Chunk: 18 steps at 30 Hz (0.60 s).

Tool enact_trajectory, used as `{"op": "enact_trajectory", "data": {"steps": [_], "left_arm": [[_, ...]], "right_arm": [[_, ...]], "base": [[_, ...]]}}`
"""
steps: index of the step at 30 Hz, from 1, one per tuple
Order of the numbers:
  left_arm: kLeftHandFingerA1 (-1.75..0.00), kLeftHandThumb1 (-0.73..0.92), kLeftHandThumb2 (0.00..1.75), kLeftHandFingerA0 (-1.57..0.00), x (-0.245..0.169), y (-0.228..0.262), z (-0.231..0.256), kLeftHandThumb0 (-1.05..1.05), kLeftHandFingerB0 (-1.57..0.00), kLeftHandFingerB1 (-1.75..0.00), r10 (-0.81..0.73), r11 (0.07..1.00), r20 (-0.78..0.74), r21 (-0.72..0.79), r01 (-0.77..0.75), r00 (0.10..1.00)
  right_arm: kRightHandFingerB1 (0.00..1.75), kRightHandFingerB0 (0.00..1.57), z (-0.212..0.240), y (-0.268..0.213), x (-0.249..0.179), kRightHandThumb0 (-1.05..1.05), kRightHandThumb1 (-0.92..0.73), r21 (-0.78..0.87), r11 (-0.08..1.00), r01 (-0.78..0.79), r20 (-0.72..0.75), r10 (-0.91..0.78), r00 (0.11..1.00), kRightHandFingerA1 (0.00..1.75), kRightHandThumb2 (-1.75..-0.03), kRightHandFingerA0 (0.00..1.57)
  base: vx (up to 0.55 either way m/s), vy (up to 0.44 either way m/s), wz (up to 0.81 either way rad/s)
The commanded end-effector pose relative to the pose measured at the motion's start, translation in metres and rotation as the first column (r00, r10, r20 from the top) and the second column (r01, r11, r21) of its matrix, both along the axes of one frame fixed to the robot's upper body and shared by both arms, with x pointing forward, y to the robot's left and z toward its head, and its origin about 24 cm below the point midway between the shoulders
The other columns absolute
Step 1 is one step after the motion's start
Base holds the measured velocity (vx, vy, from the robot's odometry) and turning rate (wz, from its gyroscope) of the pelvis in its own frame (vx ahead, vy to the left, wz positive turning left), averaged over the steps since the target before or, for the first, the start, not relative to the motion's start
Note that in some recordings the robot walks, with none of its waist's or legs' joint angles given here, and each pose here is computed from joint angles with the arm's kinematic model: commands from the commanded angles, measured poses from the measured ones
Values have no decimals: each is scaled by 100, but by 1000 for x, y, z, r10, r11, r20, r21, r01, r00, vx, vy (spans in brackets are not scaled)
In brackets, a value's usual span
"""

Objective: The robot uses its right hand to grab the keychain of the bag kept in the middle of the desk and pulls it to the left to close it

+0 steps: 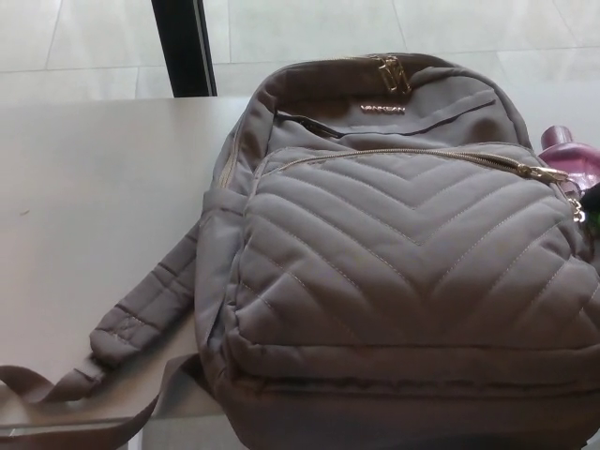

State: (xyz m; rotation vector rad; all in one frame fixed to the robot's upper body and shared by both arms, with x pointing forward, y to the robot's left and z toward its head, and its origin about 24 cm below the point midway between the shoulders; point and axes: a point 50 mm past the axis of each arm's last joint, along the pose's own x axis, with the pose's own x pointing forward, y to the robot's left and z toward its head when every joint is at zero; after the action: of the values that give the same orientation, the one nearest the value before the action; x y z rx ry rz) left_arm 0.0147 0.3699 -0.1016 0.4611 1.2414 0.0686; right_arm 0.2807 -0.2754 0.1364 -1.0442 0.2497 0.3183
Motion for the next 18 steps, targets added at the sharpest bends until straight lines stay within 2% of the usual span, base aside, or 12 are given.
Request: {"op": "enact_trajectory", "data": {"steps": [1, 3, 4, 5, 9, 10, 11, 12, 13, 14, 15, 18], "left_arm": [[-55, 92, 85, -38, -4, 2, 2, -61, -28, -47, 10, 1000, 12, -4, -10, 1000], [-56, 92, 86, -39, -5, 2, 2, -63, -28, -48, 15, 1000, 6, -1, -15, 1000], [-65, 79, 121, -41, -6, 2, 2, -53, -17, -51, 10, 1000, 4, 1, -10, 1000], [-56, 92, 87, -39, -6, 3, 1, -65, -28, -47, 16, 1000, 1, 1, -16, 1000], [-56, 92, 88, -38, -6, 3, 1, -65, -28, -48, 16, 1000, 1, 1, -16, 1000], [-56, 92, 89, -39, -5, 3, 2, -63, -27, -48, 5, 1000, 10, -1, -5, 1000], [-55, 92, 89, -38, -6, 3, 3, -66, -27, -47, 3, 1000, 8, -2, -3, 1000], [-55, 92, 85, -38, -6, 3, 3, -65, -28, -47, 7, 1000, 9, -3, -7, 1000], [-64, 79, 121, -40, -6, 3, 2, -54, -16, -50, 7, 1000, 4, 2, -7, 1000], [-65, 80, 121, -42, -6, 3, 2, -54, -17, -51, 10, 1000, -2, 6, -10, 1000], [-65, 80, 121, -42, -6, 4, 2, -53, -17, -51, 10, 1000, -4, 9, -10, 1000], [-66, 81, 121, -45, -7, 4, 2, -57, -17, -50, 16, 1000, -11, 17, -15, 1000]], "right_arm": [[135, 60, -12, 0, -7, -19, -81, 11, 1000, -5, 49, 4, 999, 164, -74, 78], [138, 60, -13, 2, -8, -20, -75, -3, 1000, -17, 79, 18, 997, 166, -80, 76], [142, 65, -14, 5, -10, -20, -75, 9, 999, -35, 129, 34, 991, 170, -79, 81], [146, 65, -14, 7, -12, -21, -73, 21, 999, -42, 154, 39, 987, 174, -80, 82], [148, 65, -15, 9, -14, -23, -73, 48, 998, -49, 182, 39, 982, 175, -82, 83], [153, 68, -15, 12, -16, -28, -73, 173, 984, -45, 210, 8, 978, 175, -83, 87], [166, 62, -15, 14, -16, -27, -74, 245, 969, -23, 194, -26, 981, 175, -84, 90], [167, 63, -15, 15, -17, -26, -70, 312, 950, -2, 178, -56, 982, 175, -93, 92], [166, 67, -15, 16, -17, -26, -68, 391, 919, 45, 141, -109, 984, 175, -96, 94], [157, 74, -16, 17, -17, -25, -68, 484, 871, 87, 91, -149, 985, 175, -101, 93], [169, 70, -16, 18, -17, -22, -63, 511, 855, 94, 80, -156, 984, 175, -108, 98], [174, 66, -16, 18, -18, -22, -59, 598, 791, 127, 31, -182, 983, 175, -117, 98]], "base": [[0, 0, 0], [0, 0, 0], [0, 0, 0], [0, 0, 0], [0, 0, 0], [0, 0, 0], [0, 0, 0], [0, 0, 0], [0, 0, 0], [0, 0, 0], [0, 0, 0], [0, 0, 0]]}}
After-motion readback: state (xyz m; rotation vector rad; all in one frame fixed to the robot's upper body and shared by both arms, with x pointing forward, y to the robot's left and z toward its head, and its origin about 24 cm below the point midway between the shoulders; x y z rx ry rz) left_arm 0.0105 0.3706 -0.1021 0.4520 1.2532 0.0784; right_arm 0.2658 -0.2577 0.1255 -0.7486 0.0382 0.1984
